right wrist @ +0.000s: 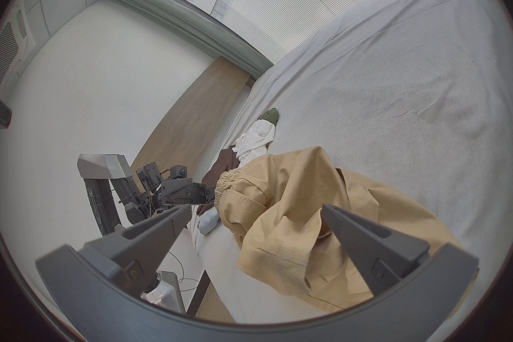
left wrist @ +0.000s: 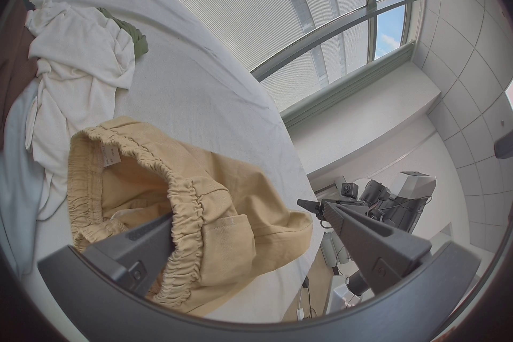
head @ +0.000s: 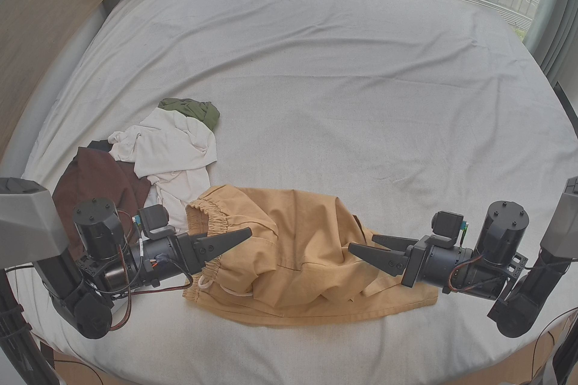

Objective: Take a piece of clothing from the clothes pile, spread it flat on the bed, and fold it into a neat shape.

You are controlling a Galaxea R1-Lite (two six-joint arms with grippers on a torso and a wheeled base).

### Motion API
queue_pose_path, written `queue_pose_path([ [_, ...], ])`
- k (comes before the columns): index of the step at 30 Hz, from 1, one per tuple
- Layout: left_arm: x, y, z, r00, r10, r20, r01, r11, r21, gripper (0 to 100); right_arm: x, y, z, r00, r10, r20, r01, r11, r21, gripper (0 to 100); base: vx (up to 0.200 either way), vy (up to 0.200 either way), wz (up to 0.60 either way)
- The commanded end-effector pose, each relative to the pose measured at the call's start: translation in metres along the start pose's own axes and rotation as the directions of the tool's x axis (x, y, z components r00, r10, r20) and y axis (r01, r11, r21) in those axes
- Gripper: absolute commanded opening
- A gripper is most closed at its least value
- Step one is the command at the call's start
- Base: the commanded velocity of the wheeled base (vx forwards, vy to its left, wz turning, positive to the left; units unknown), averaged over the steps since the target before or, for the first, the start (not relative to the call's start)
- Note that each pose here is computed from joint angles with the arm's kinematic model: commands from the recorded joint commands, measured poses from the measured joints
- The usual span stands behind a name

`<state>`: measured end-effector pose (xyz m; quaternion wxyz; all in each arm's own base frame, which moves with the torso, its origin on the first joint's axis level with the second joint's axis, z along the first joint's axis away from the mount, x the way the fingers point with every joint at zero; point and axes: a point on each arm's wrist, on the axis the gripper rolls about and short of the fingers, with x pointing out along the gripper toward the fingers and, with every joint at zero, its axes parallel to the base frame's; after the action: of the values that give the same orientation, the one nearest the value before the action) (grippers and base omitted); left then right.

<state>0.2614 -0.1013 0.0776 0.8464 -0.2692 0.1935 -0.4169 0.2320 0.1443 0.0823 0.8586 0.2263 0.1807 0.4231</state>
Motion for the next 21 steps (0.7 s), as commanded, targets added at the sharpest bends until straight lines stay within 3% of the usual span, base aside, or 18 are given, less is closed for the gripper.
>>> queue_pose_path([
  [1,0.003,0.0,0.002,1.0,-0.009,0.004,0.009,1.0,0.004,100,0.001,0.001,-0.001,1.0,0.006,-0.005,-0.006,1.0,0.0,100,0.0,0.0,0.0],
  [21,0.027,0.013,-0.016,0.998,-0.012,-0.059,0.011,1.0,-0.026,100,0.0,0.003,0.001,1.0,0.012,0.001,-0.012,1.0,-0.004,100,0.0,0.0,0.0],
])
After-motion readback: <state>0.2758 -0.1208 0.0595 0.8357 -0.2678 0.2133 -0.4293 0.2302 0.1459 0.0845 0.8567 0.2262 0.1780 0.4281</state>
